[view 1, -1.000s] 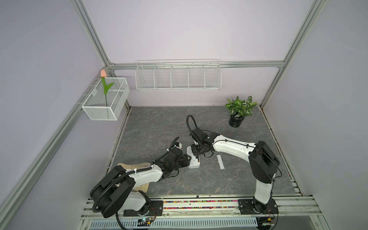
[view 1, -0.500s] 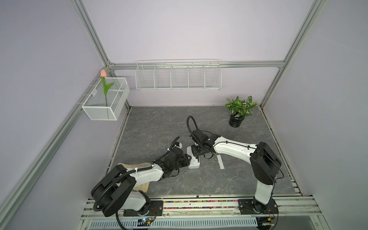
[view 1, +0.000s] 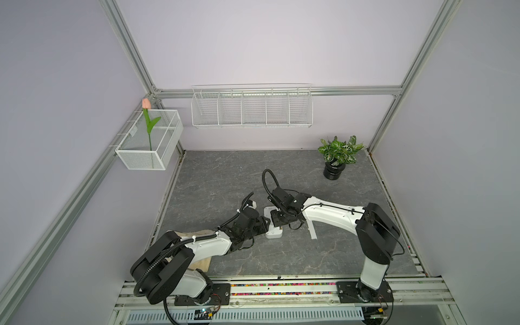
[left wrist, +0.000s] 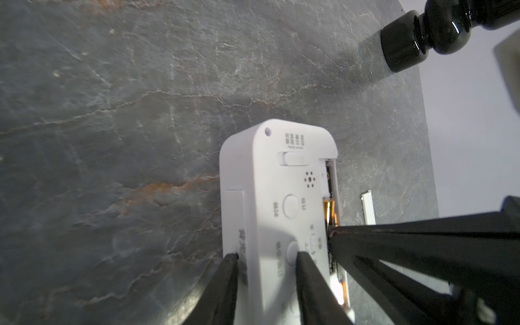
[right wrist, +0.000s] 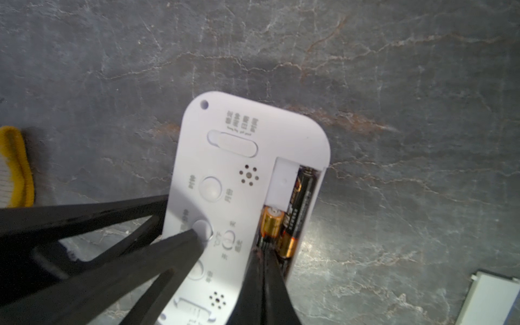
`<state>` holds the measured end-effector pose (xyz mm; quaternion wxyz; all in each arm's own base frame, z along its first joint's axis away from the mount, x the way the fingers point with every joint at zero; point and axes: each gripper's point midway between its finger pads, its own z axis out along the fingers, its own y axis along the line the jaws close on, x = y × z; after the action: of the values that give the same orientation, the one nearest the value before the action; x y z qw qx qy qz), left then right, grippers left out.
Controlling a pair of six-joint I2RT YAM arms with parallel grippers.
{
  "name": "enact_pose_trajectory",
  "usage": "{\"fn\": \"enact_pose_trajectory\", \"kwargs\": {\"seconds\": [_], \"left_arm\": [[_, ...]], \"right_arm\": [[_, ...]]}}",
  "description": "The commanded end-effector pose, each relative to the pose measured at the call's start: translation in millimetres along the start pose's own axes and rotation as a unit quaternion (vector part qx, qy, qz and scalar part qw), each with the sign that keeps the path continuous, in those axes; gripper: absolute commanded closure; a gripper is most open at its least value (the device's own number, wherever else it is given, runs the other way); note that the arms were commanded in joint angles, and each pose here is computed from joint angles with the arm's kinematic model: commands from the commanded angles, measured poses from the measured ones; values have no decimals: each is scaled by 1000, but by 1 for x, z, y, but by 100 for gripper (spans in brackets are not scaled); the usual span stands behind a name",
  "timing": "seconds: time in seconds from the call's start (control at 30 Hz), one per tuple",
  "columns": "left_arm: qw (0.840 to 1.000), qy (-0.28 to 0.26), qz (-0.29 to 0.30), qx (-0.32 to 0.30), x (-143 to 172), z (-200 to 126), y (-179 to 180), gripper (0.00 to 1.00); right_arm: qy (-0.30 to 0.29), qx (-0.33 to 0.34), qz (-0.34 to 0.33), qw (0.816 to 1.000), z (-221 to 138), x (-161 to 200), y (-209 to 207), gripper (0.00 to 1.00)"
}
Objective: Insert the battery into the alarm
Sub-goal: Install the battery in the alarm.
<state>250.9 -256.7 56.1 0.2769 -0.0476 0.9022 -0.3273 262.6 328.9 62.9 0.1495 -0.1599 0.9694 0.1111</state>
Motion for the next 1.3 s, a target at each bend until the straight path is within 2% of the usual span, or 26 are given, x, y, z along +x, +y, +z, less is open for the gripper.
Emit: {"fn": "enact_pose_trajectory", "kwargs": {"seconds": [0.0,0.23,0.53,1.27], "left_arm": [[998,30,-7,-60,20,3,33,63],[998,30,-6,-59,19,1,31,63],[998,35,-6,-59,21,-1,32,63],[997,36,-7,-61,22,-1,34,63]], "right_arm": [[55,15,2,998,11,34,-9,92],[-2,-1,-2,1000,-15,1,3,89],[-28,-4,16,999,-19,-28,-2,88],[2,12,28,1000,11,-25,-12,89]]}}
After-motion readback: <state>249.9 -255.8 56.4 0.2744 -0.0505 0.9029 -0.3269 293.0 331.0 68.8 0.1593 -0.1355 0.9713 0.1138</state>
